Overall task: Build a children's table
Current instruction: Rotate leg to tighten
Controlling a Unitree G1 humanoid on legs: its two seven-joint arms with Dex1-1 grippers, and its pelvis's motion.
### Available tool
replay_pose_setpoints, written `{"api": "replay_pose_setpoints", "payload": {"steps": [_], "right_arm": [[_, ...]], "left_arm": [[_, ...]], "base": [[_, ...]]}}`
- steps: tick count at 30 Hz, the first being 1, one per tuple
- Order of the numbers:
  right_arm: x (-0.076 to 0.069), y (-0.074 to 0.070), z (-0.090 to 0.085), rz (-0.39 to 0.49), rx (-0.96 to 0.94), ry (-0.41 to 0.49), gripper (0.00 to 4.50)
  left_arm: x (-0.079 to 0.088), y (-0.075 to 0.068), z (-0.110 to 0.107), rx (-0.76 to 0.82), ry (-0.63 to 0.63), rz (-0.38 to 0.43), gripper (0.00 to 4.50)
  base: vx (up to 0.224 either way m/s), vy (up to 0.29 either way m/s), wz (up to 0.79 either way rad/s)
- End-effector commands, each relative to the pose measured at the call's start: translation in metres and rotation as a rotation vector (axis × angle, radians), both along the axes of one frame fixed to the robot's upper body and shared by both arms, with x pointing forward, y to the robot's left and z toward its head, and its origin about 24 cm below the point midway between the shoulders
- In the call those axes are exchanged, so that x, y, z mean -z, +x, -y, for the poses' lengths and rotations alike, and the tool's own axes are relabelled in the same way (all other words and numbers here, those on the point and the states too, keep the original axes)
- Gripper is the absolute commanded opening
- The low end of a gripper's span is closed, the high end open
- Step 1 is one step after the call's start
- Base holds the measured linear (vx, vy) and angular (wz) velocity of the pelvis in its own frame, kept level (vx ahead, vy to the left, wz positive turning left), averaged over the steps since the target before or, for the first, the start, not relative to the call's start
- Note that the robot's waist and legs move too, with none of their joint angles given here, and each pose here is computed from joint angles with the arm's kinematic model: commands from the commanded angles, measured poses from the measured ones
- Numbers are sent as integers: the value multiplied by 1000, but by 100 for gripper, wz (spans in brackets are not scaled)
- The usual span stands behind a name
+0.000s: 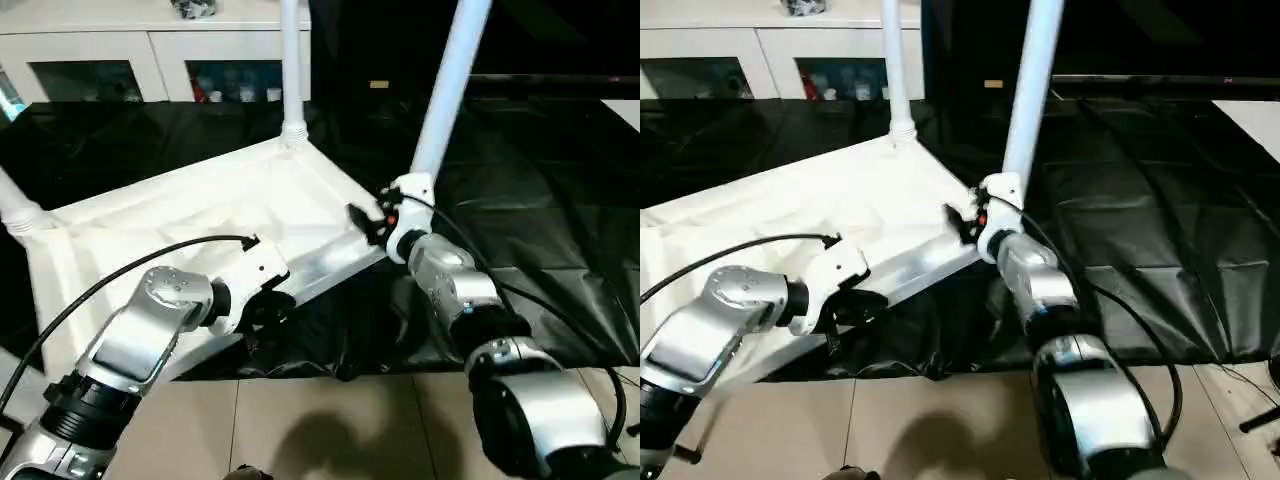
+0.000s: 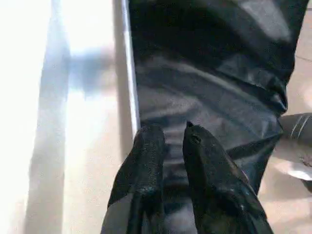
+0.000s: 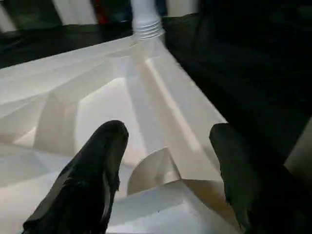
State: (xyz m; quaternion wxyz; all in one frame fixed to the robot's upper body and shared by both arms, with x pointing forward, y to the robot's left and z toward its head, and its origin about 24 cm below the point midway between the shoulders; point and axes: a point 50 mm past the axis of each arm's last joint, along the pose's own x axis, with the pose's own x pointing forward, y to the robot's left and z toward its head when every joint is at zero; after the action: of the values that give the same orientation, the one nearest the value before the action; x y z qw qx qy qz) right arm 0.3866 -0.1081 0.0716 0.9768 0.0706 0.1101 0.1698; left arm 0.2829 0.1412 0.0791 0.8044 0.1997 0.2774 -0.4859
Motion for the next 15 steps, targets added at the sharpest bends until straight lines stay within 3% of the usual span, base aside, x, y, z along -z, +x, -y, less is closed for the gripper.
{"api": "replay_pose_setpoints", "payload": {"steps": [1,2,6,15], "right_arm": [[-3,4,19,9,98,2,312],[-6,6,29,11,154,5,312],[-8,8,38,15,202,0,312],[-13,10,66,45,305,-50,312]], "left_arm": [[5,0,-8,-37,69,-3,92],[8,0,-10,-35,106,-3,92],[11,2,-10,-43,122,9,92],[15,27,-8,-122,166,116,92]], "base": [[0,0,0],[0,0,0],[0,0,0],[0,0,0]]}}
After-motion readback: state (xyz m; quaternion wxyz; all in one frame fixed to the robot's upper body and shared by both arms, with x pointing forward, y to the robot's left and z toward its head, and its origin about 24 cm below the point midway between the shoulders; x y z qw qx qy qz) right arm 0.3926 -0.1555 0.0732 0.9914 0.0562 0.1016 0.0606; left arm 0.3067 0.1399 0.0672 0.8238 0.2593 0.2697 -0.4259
